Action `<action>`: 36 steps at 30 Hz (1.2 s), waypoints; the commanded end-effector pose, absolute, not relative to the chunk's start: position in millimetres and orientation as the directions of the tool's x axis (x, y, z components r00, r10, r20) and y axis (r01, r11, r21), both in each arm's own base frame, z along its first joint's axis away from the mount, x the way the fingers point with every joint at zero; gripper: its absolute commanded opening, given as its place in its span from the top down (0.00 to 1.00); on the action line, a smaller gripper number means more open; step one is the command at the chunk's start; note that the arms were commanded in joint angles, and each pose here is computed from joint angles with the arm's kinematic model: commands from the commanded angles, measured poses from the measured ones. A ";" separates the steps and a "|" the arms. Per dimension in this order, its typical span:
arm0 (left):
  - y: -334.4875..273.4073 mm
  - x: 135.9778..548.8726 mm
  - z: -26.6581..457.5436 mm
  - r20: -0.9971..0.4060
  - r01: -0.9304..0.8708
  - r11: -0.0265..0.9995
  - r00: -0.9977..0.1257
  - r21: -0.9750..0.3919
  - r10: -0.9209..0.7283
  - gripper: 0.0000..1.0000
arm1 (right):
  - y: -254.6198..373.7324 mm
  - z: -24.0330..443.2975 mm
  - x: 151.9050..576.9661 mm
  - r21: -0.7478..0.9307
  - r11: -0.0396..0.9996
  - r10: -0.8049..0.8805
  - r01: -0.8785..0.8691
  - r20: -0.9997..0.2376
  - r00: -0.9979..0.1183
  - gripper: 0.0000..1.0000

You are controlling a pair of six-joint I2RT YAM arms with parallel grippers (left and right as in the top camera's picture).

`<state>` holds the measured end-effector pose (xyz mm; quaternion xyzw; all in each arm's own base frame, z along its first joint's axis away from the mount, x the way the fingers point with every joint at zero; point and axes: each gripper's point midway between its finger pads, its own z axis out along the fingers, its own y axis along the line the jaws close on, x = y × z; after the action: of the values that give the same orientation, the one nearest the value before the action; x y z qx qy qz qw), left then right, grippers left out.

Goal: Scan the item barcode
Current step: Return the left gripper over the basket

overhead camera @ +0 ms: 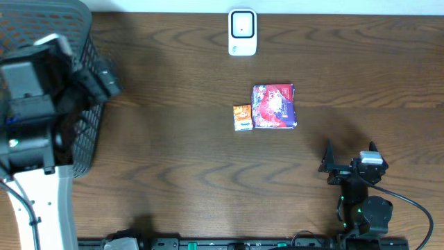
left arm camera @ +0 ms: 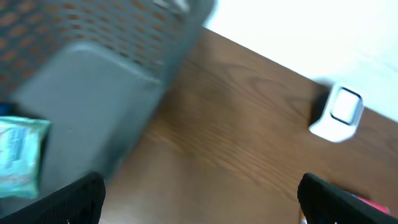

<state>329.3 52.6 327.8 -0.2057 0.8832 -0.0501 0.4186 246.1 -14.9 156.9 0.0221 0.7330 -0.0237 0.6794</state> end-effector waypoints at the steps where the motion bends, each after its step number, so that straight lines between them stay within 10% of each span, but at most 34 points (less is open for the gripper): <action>1: 70.4 324.4 329.2 -0.719 -0.372 0.894 -0.546 -0.250 -0.429 0.02 | -12.7 156.0 246.0 0.013 0.998 0.017 0.056 -0.997 -0.077 0.01; 36: 77.0 322.8 327.7 -0.717 -0.392 0.886 -0.542 -0.246 -0.439 0.01 | -12.7 156.0 246.0 0.013 0.998 0.017 0.056 -0.997 -0.077 0.01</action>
<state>322.8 73.5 323.7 -0.2359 0.8800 -0.0350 0.4108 246.1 -14.9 156.8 0.0221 0.7332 -0.0237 0.6793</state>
